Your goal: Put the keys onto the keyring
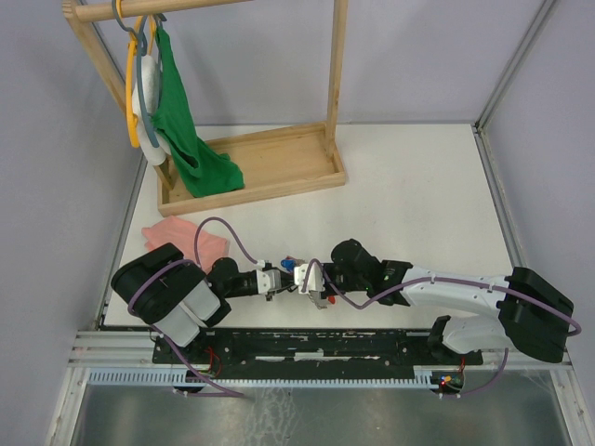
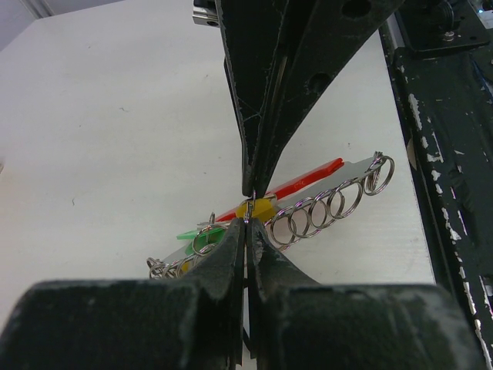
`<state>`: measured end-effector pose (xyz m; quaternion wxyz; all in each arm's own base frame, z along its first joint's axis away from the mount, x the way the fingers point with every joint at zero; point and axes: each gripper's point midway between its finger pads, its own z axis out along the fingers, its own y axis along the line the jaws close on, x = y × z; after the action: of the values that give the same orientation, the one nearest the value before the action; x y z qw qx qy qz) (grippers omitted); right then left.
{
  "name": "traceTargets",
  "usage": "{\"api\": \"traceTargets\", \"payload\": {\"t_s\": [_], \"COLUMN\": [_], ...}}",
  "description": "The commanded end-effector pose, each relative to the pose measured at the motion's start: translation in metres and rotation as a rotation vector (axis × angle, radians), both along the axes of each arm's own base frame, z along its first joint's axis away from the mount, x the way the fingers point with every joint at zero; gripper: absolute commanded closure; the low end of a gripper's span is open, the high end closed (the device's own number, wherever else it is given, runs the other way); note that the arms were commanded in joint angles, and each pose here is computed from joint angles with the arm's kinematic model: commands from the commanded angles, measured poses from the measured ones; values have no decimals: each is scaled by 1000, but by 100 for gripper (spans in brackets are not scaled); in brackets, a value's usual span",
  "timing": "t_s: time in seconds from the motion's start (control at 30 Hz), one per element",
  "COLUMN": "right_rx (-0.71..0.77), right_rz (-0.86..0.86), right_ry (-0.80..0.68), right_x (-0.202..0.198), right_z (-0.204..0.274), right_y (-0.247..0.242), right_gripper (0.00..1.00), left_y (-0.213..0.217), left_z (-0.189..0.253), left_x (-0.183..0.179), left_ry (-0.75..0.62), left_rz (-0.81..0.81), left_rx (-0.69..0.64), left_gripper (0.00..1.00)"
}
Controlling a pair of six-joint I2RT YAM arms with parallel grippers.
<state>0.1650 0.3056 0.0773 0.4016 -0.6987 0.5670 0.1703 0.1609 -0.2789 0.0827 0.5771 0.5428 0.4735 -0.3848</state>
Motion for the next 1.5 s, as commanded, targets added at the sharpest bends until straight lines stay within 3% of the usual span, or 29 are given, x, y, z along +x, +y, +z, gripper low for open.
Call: {"api": "traceTargets", "payload": {"t_s": [0.0, 0.73, 1.47], "right_rx": [79, 109, 274], "right_rz": [-2, -20, -47], "right_ry": [-14, -6, -25], "right_x": [1, 1, 5], "right_z": [13, 18, 48], "right_y": [11, 13, 27], "right_gripper": [99, 99, 99], "left_y": [-4, -4, -6], "left_z": [54, 56, 58], "left_x": [5, 4, 4], "left_ry": [-161, -157, -129], "left_rz": [3, -5, -10], "left_rx": [-162, -169, -178], "left_gripper": [97, 97, 97]}}
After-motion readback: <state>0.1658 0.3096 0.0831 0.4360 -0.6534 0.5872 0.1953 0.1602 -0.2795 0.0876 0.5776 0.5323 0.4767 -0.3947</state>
